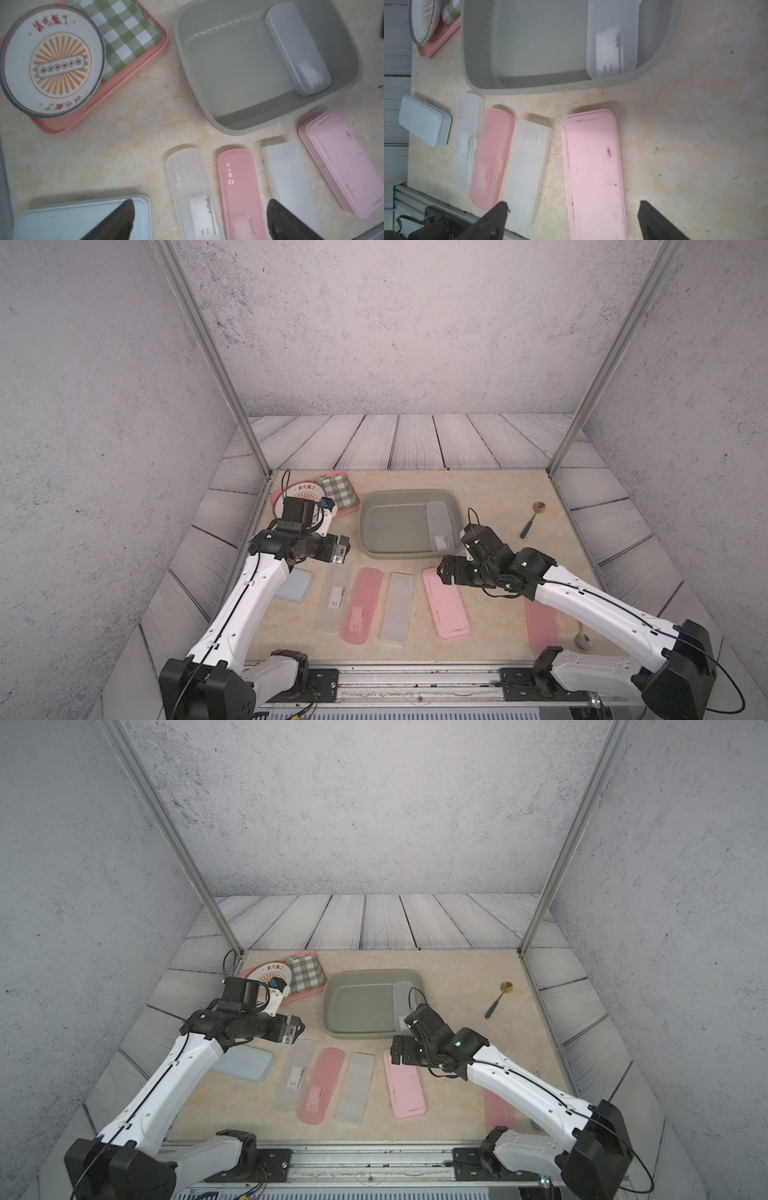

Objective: Put the pencil case into the storage box
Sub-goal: Pick up the pencil case from the center of the board.

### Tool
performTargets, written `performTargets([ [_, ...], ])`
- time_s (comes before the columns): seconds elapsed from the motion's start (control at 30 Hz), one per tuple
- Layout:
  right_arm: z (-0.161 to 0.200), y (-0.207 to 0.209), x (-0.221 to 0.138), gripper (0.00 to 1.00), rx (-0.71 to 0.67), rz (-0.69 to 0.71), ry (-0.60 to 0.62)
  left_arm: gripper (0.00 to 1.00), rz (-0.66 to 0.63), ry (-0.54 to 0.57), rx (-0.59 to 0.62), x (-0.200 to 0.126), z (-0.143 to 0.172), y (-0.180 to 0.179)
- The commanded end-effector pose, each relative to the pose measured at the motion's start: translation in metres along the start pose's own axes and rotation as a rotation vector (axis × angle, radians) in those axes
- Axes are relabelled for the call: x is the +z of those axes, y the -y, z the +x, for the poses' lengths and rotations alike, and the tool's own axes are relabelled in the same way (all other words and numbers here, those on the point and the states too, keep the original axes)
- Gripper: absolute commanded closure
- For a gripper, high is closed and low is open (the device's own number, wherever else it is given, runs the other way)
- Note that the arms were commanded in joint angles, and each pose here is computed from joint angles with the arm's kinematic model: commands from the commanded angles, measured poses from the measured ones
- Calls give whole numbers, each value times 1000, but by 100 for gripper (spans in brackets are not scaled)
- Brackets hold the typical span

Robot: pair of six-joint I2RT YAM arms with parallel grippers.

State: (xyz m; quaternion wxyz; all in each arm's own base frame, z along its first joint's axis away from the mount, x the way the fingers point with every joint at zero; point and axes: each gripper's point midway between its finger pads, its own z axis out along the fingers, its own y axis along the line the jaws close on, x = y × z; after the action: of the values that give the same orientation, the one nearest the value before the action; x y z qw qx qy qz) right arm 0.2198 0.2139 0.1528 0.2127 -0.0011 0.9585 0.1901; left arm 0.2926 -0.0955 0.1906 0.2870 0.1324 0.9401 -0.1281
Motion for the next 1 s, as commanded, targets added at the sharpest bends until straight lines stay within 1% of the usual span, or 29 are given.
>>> performTargets([
  [0.0,-10,8,-11,1,104,18,97,0,134,-127,-264,8,22,28],
  [0.03,-11,12,-15,1,110,27,114,0,128,-172,-267,10,29,36],
  [0.1,-14,20,-23,1,104,52,150,0,56,-234,-222,12,41,46],
  [0.13,-17,27,-32,1,89,87,178,0,29,-263,-204,13,46,53],
  [0.23,-33,57,-69,1,64,244,286,0,44,-347,-188,19,66,81],
  [0.3,-41,64,-91,1,50,277,343,0,61,-377,-160,27,80,101],
  [0.37,-43,66,-107,1,53,263,382,0,80,-411,-91,39,96,124],
  [0.47,-38,70,-116,1,87,223,406,0,87,-476,-25,58,121,150],
  [0.57,-29,73,-114,1,124,179,407,0,54,-528,21,78,129,165],
  [0.67,-20,75,-110,1,161,134,397,1,-9,-566,13,102,132,167],
  [0.77,-11,78,-109,1,191,101,394,7,-62,-550,2,125,129,163],
  [0.83,-7,80,-111,1,202,81,393,11,-72,-524,-13,136,127,165],
  [0.9,-4,80,-112,1,204,60,389,12,-86,-488,-22,143,123,166],
  [0.97,0,80,-113,1,200,48,381,11,-94,-451,6,145,118,172],
])
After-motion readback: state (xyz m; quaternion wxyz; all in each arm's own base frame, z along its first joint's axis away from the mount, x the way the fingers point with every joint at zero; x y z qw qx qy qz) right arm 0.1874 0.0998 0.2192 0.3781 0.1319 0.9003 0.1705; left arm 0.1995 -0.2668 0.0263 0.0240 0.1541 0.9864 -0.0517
